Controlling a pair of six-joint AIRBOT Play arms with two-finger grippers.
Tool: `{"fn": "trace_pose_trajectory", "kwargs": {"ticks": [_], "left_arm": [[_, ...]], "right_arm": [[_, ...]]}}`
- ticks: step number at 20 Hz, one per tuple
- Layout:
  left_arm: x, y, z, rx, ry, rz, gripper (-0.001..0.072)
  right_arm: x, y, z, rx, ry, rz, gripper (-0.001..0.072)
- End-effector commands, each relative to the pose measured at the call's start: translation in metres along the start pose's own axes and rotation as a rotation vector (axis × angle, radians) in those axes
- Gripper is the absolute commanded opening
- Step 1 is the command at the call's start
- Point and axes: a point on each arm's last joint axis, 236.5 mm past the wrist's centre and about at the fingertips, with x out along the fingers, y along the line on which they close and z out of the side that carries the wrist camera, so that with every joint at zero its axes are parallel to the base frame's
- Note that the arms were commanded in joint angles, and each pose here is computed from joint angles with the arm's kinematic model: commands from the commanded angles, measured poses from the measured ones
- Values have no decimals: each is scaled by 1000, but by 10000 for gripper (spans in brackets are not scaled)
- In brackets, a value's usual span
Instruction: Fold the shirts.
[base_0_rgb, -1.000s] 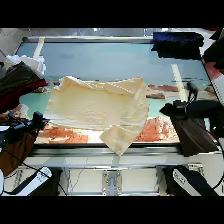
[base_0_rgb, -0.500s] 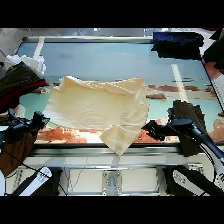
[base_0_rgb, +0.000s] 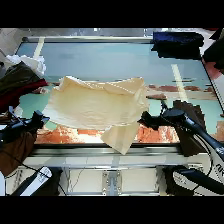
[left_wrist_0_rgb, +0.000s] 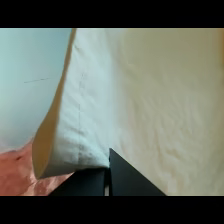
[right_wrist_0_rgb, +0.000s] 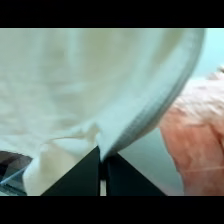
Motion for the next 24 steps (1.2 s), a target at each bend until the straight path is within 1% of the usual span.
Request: {"fn": "trace_pose_trajectory", "kwargs": {"ticks": [1, 3, 5, 7, 10, 12, 14, 15, 16, 17, 18, 19, 20, 21, 23, 24], "left_arm": [[-33, -40, 9, 157, 10, -85, 14], [-77, -82, 19, 285, -27, -140, 14], [-132, -131, 25, 454, -95, -167, 15], [-184, -184, 27, 640, -204, -166, 14], [-259, -267, 16, 871, -366, -182, 14], [-313, -319, 2, 1031, -507, -188, 14], [-344, -345, -11, 1092, -578, -174, 14], [-349, -348, -12, 1104, -586, -150, 14], [-346, -342, -7, 1088, -569, -114, 14], [-334, -326, 1, 1056, -527, -49, 13], [-320, -310, 14, 1021, -479, 28, 13], [-304, -299, 27, 988, -441, 81, 13], [-282, -292, 36, 992, -382, 113, 13], [-248, -287, 38, 996, -286, 113, 13], [-173, -269, 36, 981, -79, 128, 14], [-140, -254, 44, 963, -15, 167, 13]], "right_arm": [[-46, 71, 3, -253, -1, 96, 15], [-102, 122, -5, -436, -52, 153, 16], [-168, 171, -25, -622, -138, 206, 16], [-242, 221, -48, -788, -311, 280, 16], [-344, 278, -76, -931, -596, 367, 16], [-396, 301, -92, -1002, -730, 383, 15], [-426, 309, -91, -1037, -827, 338, 14], [-431, 305, -82, -1031, -853, 288, 14], [-427, 295, -70, -1028, -846, 210, 14], [-415, 277, -53, -1000, -812, 111, 13], [-400, 257, -34, -946, -756, 18, 13], [-384, 238, -15, -915, -700, -73, 13], [-367, 220, 6, -883, -640, -158, 13], [-349, 208, 25, -855, -582, -213, 13], [-303, 190, 60, -821, -452, -269, 13], [-276, 179, 79, -814, -380, -298, 13]]}}
